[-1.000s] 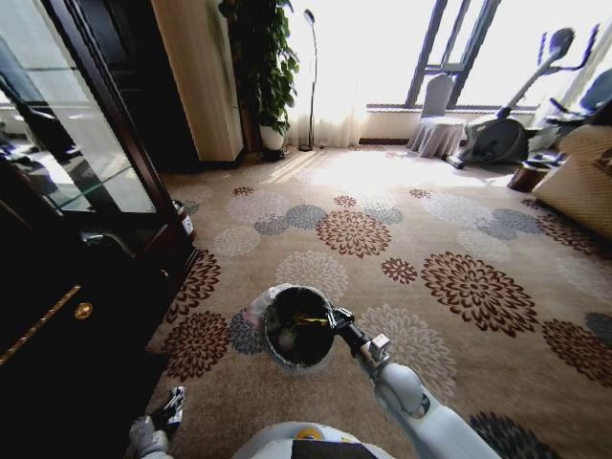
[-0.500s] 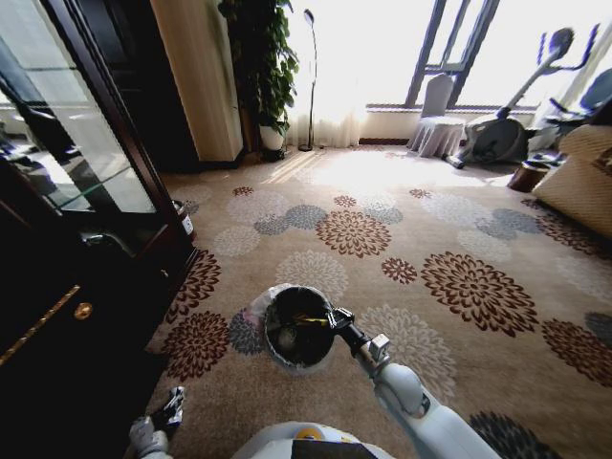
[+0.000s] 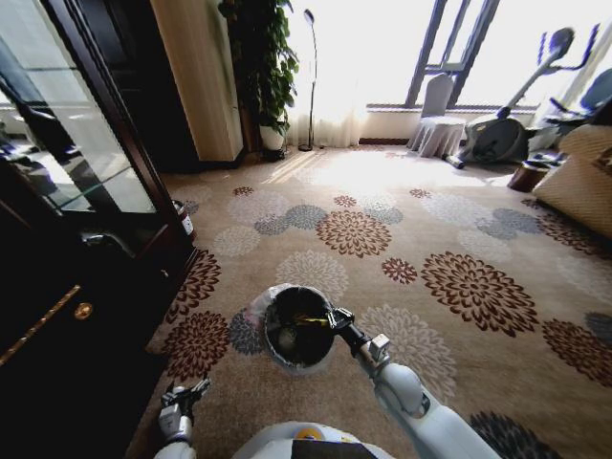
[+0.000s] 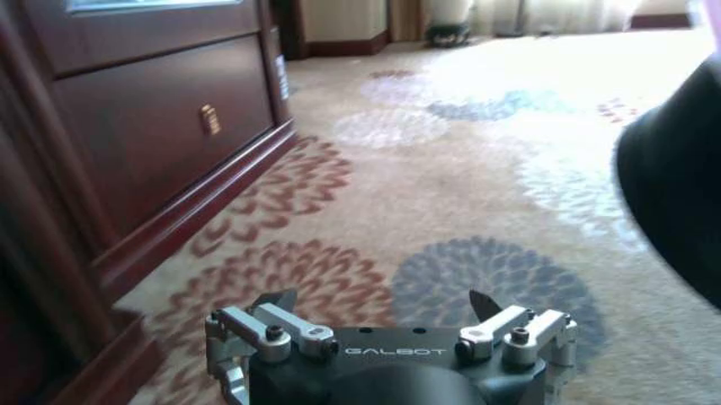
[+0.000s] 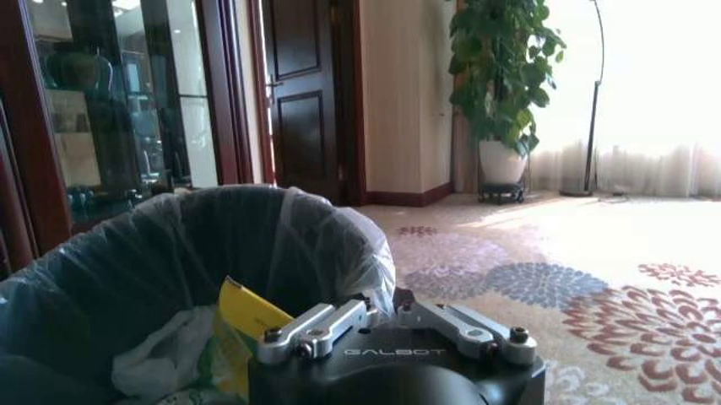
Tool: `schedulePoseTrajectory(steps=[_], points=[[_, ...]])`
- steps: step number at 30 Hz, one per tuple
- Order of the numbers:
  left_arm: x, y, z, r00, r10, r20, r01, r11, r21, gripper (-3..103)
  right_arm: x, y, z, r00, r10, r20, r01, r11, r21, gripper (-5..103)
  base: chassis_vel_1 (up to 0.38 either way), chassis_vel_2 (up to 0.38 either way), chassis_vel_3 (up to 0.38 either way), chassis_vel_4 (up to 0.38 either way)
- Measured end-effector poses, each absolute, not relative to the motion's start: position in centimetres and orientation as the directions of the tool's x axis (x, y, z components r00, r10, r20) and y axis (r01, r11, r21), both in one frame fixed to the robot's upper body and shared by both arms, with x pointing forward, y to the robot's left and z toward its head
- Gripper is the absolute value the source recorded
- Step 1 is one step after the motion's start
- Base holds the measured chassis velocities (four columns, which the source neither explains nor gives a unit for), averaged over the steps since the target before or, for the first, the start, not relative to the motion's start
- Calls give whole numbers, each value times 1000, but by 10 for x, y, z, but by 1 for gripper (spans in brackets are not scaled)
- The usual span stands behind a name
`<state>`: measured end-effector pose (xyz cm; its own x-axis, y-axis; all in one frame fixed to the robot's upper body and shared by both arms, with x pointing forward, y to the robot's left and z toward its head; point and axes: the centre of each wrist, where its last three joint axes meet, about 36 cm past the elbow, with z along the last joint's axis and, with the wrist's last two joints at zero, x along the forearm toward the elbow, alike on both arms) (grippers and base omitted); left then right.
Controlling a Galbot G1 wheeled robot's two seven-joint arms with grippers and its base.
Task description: Pick up the trash from the ground and place it into the trash bin.
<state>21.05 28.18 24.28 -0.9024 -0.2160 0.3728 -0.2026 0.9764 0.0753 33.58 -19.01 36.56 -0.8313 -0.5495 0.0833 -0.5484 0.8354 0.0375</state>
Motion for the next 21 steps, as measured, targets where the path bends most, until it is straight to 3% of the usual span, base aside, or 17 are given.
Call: schedulePoseTrajectory(steps=[3, 7, 11, 12, 14, 16, 19, 21], points=[[218, 261, 250, -943, -117, 312, -95, 992, 87, 100, 336, -190, 366, -831, -550, 83, -548, 835, 37, 4, 0, 0, 0, 0], [224, 283, 269, -978, -39, 204, -12, 991, 133, 98, 336, -190, 366, -832, -549, 83, -548, 836, 37, 4, 0, 0, 0, 0], [228, 324, 286, -990, -10, 140, 11, 988, 152, 80, 336, -190, 366, -831, -549, 83, -548, 835, 37, 4, 0, 0, 0, 0], [228, 324, 286, -990, -10, 140, 11, 988, 152, 80, 336, -190, 366, -831, -549, 83, -548, 835, 37, 4, 0, 0, 0, 0], [229, 330, 290, -990, 4, 143, 27, 987, 161, 69, 336, -190, 366, -831, -549, 83, -548, 835, 37, 4, 0, 0, 0, 0], [228, 331, 292, -988, 11, 156, 37, 986, 162, 69, 336, -190, 366, -832, -549, 83, -548, 836, 37, 4, 0, 0, 0, 0], [222, 326, 285, -981, 23, 192, 53, 986, 155, 53, 336, -190, 366, -831, -549, 83, -548, 835, 37, 4, 0, 0, 0, 0], [219, 324, 281, -979, 26, 203, 57, 987, 149, 47, 336, -190, 366, -831, -549, 83, -548, 835, 37, 4, 0, 0, 0, 0]])
